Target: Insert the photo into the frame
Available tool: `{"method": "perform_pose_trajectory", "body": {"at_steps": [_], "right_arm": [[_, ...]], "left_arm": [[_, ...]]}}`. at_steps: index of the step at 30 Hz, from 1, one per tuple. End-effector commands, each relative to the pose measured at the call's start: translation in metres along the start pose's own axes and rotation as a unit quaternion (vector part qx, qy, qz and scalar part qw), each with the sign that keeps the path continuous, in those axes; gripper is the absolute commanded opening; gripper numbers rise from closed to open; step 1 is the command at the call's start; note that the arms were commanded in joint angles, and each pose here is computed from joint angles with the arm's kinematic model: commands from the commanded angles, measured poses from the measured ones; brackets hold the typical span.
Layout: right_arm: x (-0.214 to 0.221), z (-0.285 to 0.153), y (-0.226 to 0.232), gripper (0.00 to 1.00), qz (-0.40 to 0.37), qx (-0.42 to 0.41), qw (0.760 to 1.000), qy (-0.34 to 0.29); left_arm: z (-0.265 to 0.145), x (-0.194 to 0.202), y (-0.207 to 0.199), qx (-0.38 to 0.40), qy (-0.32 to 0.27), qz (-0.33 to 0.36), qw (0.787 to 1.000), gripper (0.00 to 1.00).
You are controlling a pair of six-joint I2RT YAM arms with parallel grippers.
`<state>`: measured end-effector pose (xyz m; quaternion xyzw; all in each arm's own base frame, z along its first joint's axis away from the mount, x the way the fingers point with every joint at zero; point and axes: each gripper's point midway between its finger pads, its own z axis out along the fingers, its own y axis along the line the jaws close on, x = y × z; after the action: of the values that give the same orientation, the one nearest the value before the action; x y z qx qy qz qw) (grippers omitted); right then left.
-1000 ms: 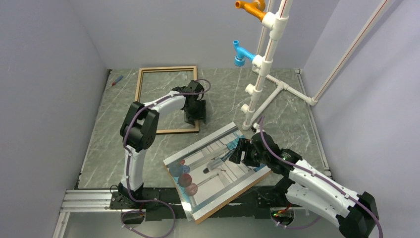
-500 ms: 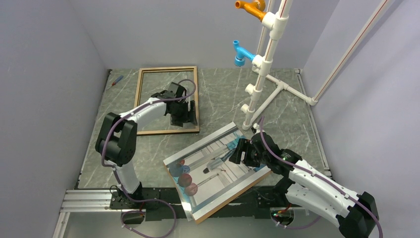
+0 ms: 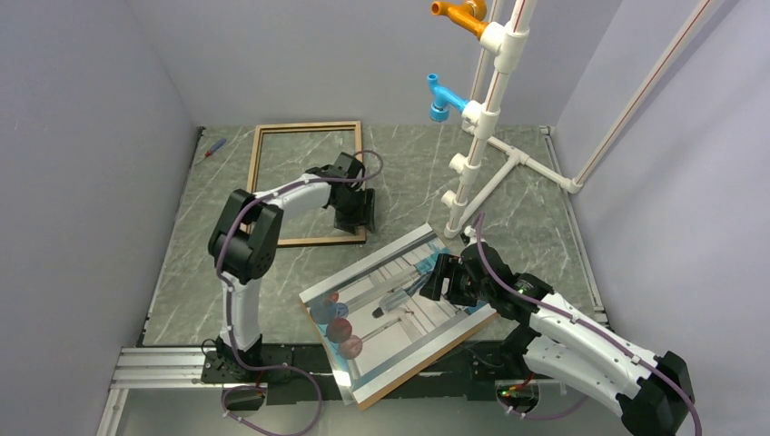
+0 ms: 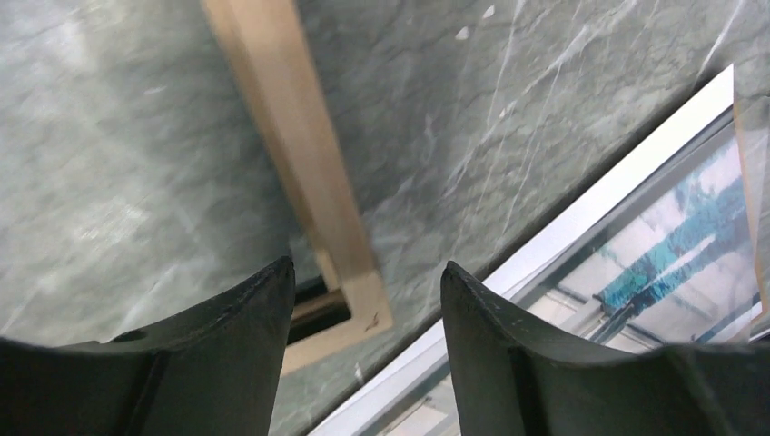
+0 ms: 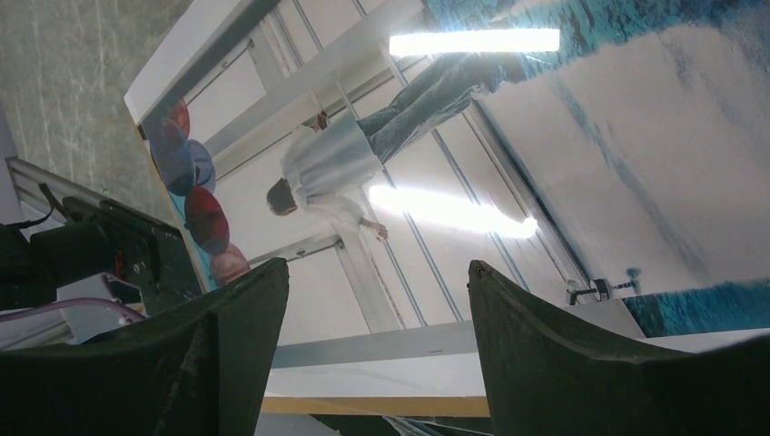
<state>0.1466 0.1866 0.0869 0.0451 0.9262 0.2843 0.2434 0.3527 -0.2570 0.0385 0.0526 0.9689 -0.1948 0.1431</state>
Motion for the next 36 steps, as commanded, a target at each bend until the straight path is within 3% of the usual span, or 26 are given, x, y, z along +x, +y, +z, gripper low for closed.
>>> {"method": "perform_pose_trajectory", "body": {"at_steps": [1, 6, 15, 16, 19, 20, 21, 27, 31, 36], "right_arm": [[-0.002, -0.001, 0.000, 0.75, 0.000, -0.002, 1.000, -0.011], [-0.001, -0.001, -0.002, 0.75, 0.003, -0.001, 1.000, -0.013], [-0.002, -0.001, -0.002, 0.75, 0.003, -0.001, 1.000, -0.014], [-0.002, -0.001, -0.001, 0.75, 0.003, -0.002, 1.000, -0.015], [-0.002, -0.001, 0.000, 0.75, 0.004, -0.005, 1.000, -0.013], [-0.002, -0.001, 0.001, 0.75, 0.003, -0.005, 1.000, -0.013], [-0.003, -0.002, 0.001, 0.75, 0.004, -0.006, 1.000, -0.013], [-0.004, -0.006, 0.004, 0.75, 0.006, -0.009, 1.000, -0.016], [-0.004, -0.010, 0.006, 0.76, 0.013, -0.018, 1.000, -0.019], [-0.003, -0.013, 0.007, 0.76, 0.020, -0.025, 0.999, -0.021]], "left_arm": [[0.014, -0.009, -0.023, 0.017, -0.001, 0.012, 1.000, 0.58], [0.023, -0.011, -0.047, 0.032, -0.002, 0.017, 0.999, 0.32], [0.028, -0.020, -0.064, 0.032, 0.001, 0.024, 0.999, 0.27], [0.027, -0.018, -0.064, 0.031, 0.001, 0.024, 0.999, 0.29], [0.019, -0.018, -0.062, 0.028, -0.009, 0.025, 0.999, 0.47], [0.013, -0.020, -0.063, 0.029, -0.016, 0.028, 0.999, 0.60], [0.006, -0.022, -0.064, 0.030, -0.026, 0.031, 0.999, 0.65], [-0.063, -0.036, -0.080, 0.057, -0.106, 0.062, 0.991, 0.86], [-0.114, -0.028, -0.086, 0.086, -0.156, 0.072, 0.981, 0.95], [-0.145, 0.010, -0.085, 0.132, -0.164, 0.058, 0.976, 0.97]]}}
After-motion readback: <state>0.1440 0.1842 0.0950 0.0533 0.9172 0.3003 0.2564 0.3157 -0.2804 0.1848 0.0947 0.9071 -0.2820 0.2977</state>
